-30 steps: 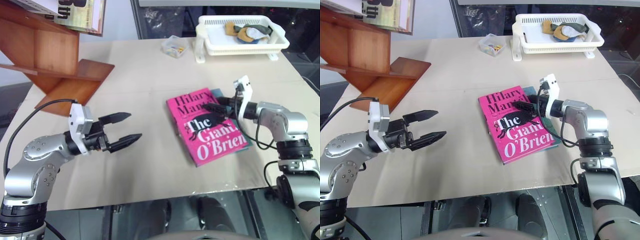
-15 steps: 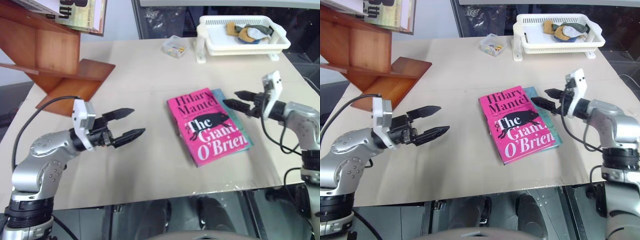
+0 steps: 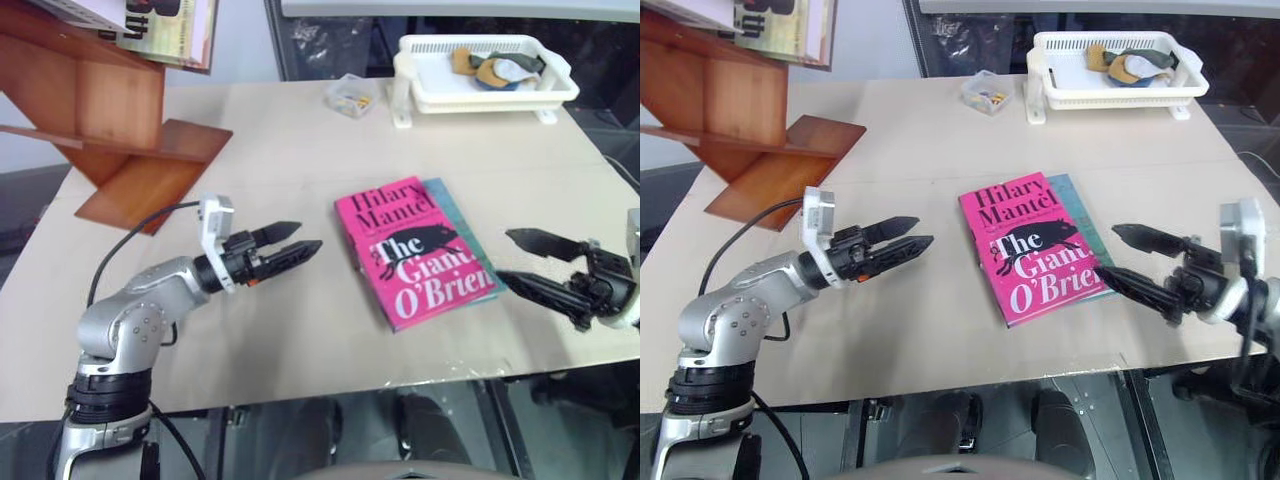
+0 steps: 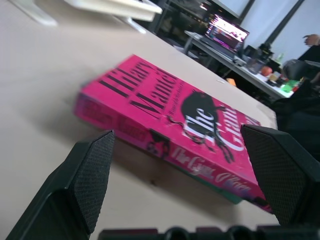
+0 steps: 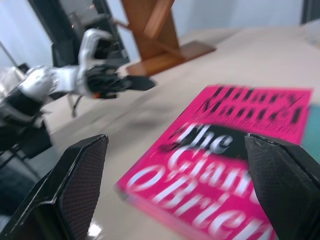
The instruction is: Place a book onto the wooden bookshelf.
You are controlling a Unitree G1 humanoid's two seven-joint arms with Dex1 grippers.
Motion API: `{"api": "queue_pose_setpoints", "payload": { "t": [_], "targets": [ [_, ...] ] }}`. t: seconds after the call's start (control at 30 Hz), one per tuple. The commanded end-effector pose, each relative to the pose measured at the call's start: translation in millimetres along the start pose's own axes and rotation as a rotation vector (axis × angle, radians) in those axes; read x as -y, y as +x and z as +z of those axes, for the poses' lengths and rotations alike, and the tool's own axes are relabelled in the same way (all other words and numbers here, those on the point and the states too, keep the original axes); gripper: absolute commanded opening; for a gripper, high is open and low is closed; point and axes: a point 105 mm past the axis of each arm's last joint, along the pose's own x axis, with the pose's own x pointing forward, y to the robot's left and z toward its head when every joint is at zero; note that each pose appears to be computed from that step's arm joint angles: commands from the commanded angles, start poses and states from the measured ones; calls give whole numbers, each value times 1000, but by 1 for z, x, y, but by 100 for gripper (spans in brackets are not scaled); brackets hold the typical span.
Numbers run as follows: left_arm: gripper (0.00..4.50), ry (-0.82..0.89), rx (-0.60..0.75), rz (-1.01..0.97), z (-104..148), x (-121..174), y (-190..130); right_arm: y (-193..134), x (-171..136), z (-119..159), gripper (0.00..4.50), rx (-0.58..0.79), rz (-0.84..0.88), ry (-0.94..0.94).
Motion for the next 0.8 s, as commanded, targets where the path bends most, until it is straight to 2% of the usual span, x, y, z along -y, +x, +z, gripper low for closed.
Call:
{"api": "queue_pose_setpoints", "payload": {
  "t": [0.03,0.13,0.3,0.57,0.8],
  "targets": [
    [444,-40,-30,-37,-8,4,16,-8,-15,4,450,0,19,-55],
    [444,-40,-40,-55,-15,2,31,-15,-24,-4,450,-15,20,-22],
    [444,-236,60,-78,-5,-4,47,-17,-30,-5,450,-2,23,-7],
    [444,-421,-38,22,-30,-23,59,-18,-32,-5,450,-1,9,-17],
    [444,-591,6,-3,-25,-20,68,-16,-33,-5,450,9,8,-18]
  ]
}}
